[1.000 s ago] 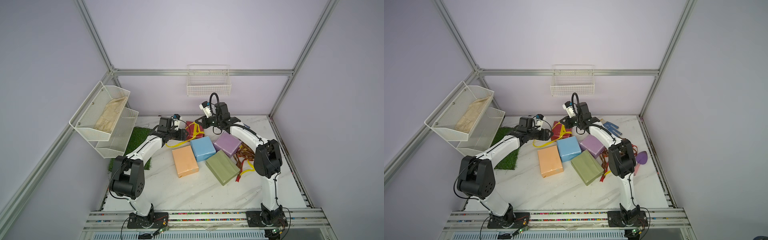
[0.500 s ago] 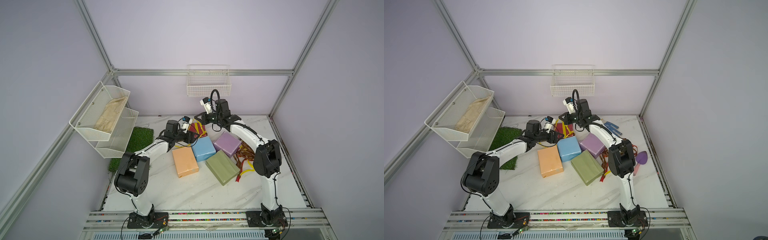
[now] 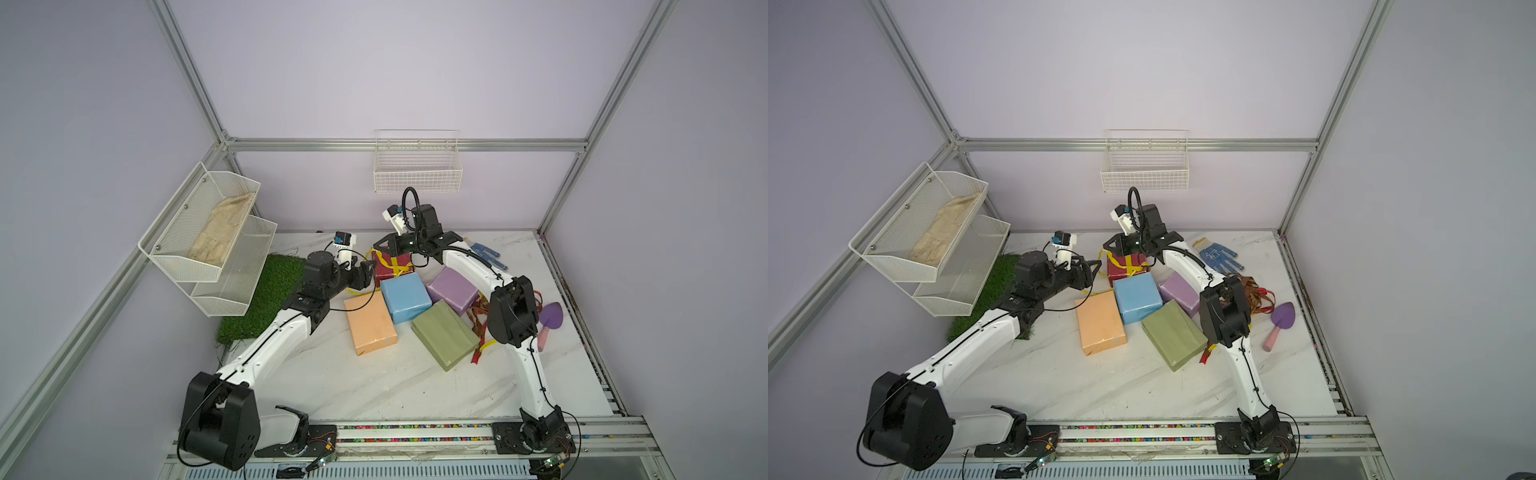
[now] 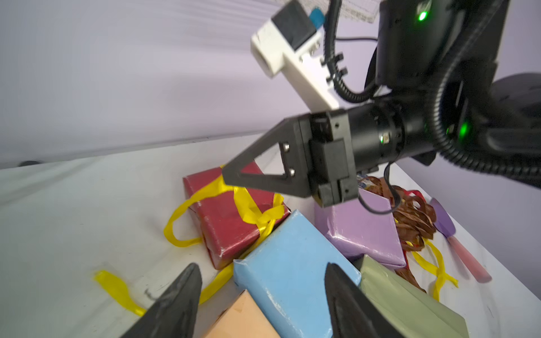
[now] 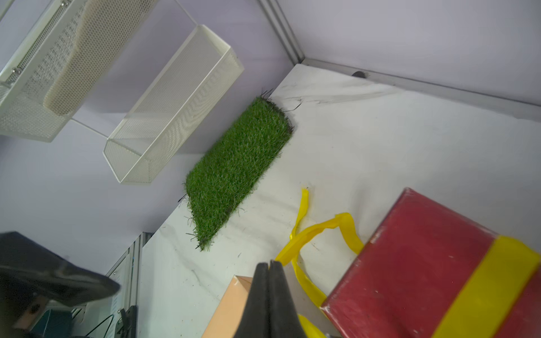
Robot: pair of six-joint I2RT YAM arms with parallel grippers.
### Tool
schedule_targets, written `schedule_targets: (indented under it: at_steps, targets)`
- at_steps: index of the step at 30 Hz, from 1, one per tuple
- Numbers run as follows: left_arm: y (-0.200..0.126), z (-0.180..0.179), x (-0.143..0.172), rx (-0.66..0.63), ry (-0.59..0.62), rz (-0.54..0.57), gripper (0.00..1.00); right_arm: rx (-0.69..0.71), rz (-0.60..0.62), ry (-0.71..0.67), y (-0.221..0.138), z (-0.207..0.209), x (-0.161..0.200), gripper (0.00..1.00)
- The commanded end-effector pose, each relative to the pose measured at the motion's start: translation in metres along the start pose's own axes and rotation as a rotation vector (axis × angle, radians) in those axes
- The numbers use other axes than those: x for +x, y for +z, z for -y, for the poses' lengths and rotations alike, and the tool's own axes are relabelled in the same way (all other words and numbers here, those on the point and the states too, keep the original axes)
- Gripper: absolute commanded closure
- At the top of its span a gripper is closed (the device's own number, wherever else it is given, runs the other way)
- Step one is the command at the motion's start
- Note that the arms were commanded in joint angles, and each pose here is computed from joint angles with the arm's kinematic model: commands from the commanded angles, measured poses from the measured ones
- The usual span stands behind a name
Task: Untie the ribbon bows on the gift boxes
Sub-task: Untie the ribbon from the gift box.
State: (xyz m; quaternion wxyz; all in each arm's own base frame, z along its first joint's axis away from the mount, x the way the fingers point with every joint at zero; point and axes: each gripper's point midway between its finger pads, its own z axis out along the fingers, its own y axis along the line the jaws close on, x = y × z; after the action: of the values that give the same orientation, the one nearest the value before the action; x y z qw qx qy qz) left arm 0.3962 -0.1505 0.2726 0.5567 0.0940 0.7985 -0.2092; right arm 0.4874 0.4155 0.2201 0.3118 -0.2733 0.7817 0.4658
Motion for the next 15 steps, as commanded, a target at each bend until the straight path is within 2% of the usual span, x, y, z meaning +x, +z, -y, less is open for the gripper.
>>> schedule_targets:
  at_steps: [1, 6, 9, 12, 14, 15]
  targets:
    - [-0.019, -0.037, -0.003, -0.220, -0.054, -0.019, 0.32, -0.116, -0.068, -0.040, 0.016, -0.041, 0.013, 1.00]
    - [-0.043, -0.041, -0.021, -0.257, -0.055, 0.046, 0.31, -0.256, -0.073, -0.067, 0.016, -0.076, 0.017, 1.00]
    - [-0.051, -0.044, -0.027, -0.280, -0.066, 0.060, 0.31, -0.234, -0.070, -0.064, 0.018, -0.074, 0.018, 1.00]
    - [-0.055, -0.043, -0.029, -0.280, -0.068, 0.070, 0.31, -0.143, -0.090, -0.055, 0.024, -0.054, 0.027, 0.98]
    - [-0.054, -0.043, -0.028, -0.277, -0.068, 0.063, 0.30, -0.025, -0.100, -0.079, 0.023, -0.034, 0.031, 0.76]
    - [-0.053, -0.043, -0.027, -0.275, -0.068, 0.059, 0.30, 0.077, -0.092, -0.100, 0.021, -0.018, 0.029, 0.65]
